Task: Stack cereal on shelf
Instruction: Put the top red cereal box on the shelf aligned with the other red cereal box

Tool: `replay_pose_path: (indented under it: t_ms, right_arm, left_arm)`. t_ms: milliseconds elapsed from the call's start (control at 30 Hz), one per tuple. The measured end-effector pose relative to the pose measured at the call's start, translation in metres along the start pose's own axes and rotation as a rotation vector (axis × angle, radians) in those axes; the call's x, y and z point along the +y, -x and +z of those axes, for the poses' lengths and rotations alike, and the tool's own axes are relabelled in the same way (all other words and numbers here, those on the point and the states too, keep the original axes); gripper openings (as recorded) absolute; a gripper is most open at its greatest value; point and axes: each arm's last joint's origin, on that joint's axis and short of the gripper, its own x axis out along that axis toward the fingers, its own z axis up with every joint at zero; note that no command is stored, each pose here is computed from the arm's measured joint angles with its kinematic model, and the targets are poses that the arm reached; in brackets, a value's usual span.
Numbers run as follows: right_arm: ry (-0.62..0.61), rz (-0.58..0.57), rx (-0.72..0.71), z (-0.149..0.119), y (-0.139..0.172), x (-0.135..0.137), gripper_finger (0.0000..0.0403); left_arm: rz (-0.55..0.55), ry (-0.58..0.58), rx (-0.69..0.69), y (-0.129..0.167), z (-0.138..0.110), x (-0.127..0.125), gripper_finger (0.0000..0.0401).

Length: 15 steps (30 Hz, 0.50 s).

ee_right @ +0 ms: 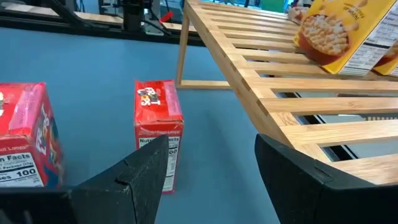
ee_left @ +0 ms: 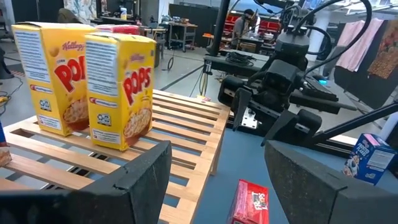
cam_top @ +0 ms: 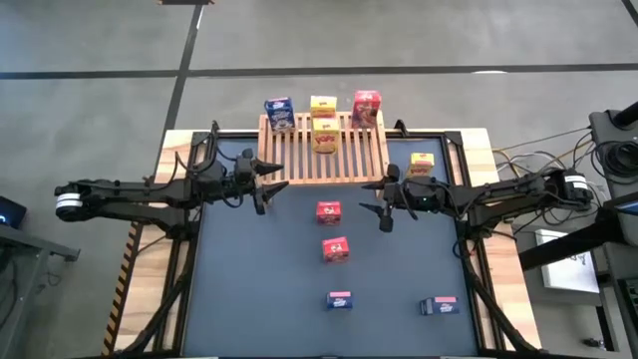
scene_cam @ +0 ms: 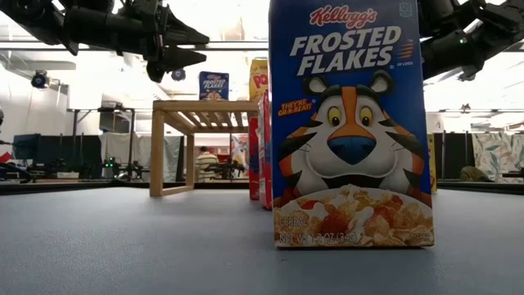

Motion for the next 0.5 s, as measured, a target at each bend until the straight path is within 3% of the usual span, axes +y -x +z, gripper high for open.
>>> replay_pose_path:
  t_ms: [500]
  right_arm:
    - [0.066, 0.044, -0.12, 0.026, 0.017, 0.015, 0.0231]
  left_arm:
    - [-0.01, -0.002, 0.022, 0.0, -0.002, -0.001, 0.0242]
